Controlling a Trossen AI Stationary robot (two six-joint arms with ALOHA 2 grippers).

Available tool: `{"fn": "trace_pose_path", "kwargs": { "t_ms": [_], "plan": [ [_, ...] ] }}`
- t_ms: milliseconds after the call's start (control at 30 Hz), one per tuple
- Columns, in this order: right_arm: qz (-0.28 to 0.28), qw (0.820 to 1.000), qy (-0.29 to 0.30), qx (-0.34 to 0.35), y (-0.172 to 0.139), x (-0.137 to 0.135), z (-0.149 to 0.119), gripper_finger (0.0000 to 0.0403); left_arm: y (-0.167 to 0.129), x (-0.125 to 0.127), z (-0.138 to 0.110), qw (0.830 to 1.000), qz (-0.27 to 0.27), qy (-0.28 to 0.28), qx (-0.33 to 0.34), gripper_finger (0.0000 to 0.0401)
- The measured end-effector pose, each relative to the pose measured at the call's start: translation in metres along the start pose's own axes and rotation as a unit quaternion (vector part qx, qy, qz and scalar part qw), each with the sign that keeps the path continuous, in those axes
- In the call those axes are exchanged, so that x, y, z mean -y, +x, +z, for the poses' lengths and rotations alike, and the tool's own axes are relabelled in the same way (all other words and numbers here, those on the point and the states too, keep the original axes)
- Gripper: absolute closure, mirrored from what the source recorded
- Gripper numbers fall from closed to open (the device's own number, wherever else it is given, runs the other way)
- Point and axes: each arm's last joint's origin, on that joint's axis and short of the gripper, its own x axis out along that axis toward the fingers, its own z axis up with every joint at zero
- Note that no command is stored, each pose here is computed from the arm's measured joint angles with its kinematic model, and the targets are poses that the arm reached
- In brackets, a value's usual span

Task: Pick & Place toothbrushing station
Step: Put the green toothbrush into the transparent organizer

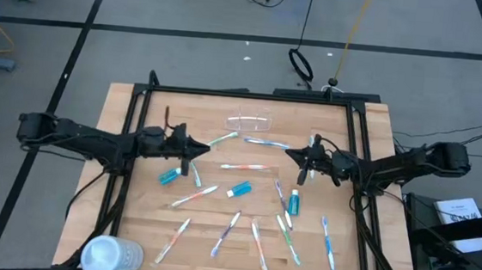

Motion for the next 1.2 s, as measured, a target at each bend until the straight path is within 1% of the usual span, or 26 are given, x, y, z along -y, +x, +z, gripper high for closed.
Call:
{"fn": "trace_pose_path", "kwargs": {
  "t_ms": [100,200,333,433,667,767,900,967,1067,1200],
  "plan": [
    [-0.008,1.000,-0.002,-0.011,0.003,0.002,-0.004,0.0403,0.011,-0.003,-0.001,0.999,0.034,0.003,-0.015,0.0364],
    [-0.013,1.000,0.010,-0.026,0.004,0.003,-0.009,0.0403,0.026,-0.007,-0.002,0.998,0.052,0.000,-0.036,0.0364],
    [-0.015,0.999,0.018,-0.040,0.006,0.003,-0.014,0.0403,0.044,-0.014,-0.005,0.993,0.079,0.013,-0.087,0.0364],
    [-0.015,0.999,0.018,-0.045,0.007,0.003,-0.015,0.0403,0.054,-0.020,-0.004,0.988,0.106,0.013,-0.110,0.0364],
    [-0.016,0.998,0.031,-0.044,0.006,0.003,-0.015,0.0403,0.074,-0.023,0.003,0.982,0.112,0.056,-0.138,0.0360],
    [-0.016,0.998,0.029,-0.049,0.006,0.003,-0.016,0.0403,0.085,-0.022,0.012,0.975,0.120,0.063,-0.179,0.0339],
    [-0.017,0.998,0.027,-0.057,0.006,0.004,-0.018,0.0403,0.100,-0.022,0.015,0.955,0.145,0.061,-0.252,0.0298],
    [-0.018,0.998,0.026,-0.061,0.006,0.004,-0.018,0.0403,0.109,-0.022,0.016,0.951,0.149,0.059,-0.264,0.0282],
    [-0.018,0.998,0.025,-0.063,0.006,0.004,-0.019,0.0403,0.119,-0.027,0.011,0.942,0.158,0.055,-0.289,0.0269],
    [-0.019,0.997,0.025,-0.064,0.006,0.004,-0.019,0.0403,0.130,-0.039,0.001,0.930,0.178,0.044,-0.319,0.0263]
  ]
}}
